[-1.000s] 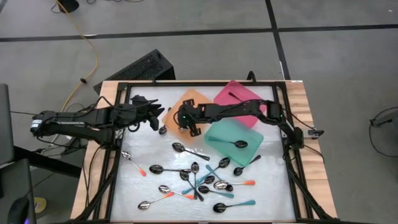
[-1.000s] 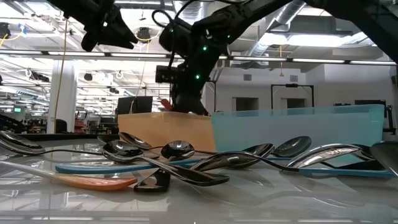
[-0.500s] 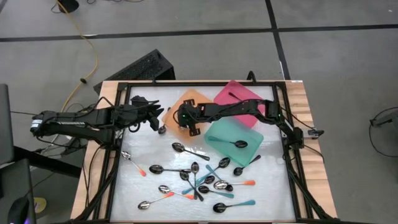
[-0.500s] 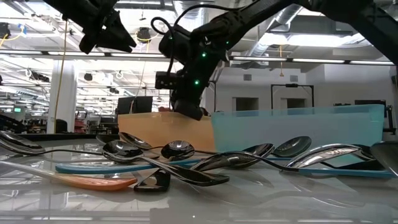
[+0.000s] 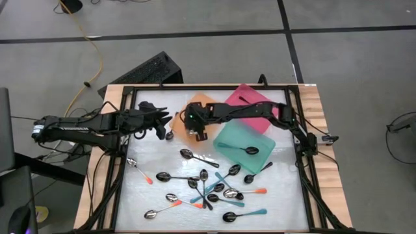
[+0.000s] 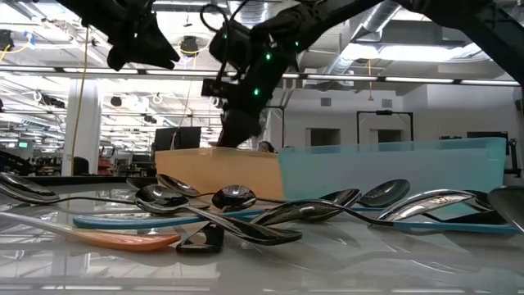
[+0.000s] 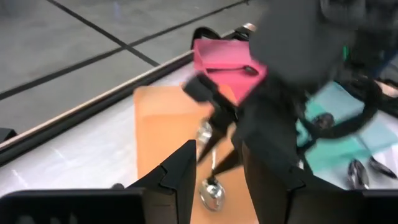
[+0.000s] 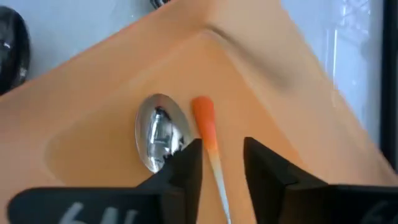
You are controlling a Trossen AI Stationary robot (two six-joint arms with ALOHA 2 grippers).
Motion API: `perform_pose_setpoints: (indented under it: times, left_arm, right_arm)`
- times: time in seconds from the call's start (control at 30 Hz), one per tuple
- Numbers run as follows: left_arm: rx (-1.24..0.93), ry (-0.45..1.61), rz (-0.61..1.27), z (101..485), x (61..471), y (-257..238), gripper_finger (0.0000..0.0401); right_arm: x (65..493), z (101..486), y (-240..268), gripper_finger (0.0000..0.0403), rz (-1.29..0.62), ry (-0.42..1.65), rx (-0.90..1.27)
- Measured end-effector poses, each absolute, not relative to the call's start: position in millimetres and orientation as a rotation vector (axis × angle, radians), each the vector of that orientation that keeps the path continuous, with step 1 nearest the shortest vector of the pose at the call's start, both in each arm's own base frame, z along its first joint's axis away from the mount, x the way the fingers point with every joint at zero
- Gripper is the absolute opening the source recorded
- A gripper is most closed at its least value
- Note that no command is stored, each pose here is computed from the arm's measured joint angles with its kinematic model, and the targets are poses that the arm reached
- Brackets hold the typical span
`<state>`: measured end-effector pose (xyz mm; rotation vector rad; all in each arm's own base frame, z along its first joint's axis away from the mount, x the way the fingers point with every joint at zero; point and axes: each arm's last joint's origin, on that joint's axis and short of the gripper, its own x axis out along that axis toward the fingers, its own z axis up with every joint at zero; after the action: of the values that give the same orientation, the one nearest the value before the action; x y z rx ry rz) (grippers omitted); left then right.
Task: Sort silverware by color (type)
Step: Put the orange spoon into the orange bin, then put the black spoon into the pink bin
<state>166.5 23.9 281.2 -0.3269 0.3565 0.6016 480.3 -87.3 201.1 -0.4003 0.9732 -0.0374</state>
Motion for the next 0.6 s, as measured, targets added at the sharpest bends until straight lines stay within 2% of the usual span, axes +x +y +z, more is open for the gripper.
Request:
perform_pose_setpoints:
  times: [0.13, 0.27, 0.43, 0.6]
  left_arm:
    - [-0.318, 0.449, 0.49, 276, 165, 21, 0.0129]
    - [-0.306, 0.623, 0.288, 265, 160, 14, 0.0137]
    - [-0.343, 0.785, 0.164, 254, 155, 2, 0.0138]
    - [-0.339, 0.828, 0.11, 250, 159, -13, 0.0138]
  right_arm:
    - [482, 232, -87, 0.0175, 0.014, 0.967, -0.381]
    - [472, 288, -91, 0.0198, 0.042, 0.946, -0.396]
    - [441, 364, -98, 0.0202, 0.005, 0.875, -0.414]
    - [384, 430, -92, 0.0198, -0.044, 0.782, -0.417]
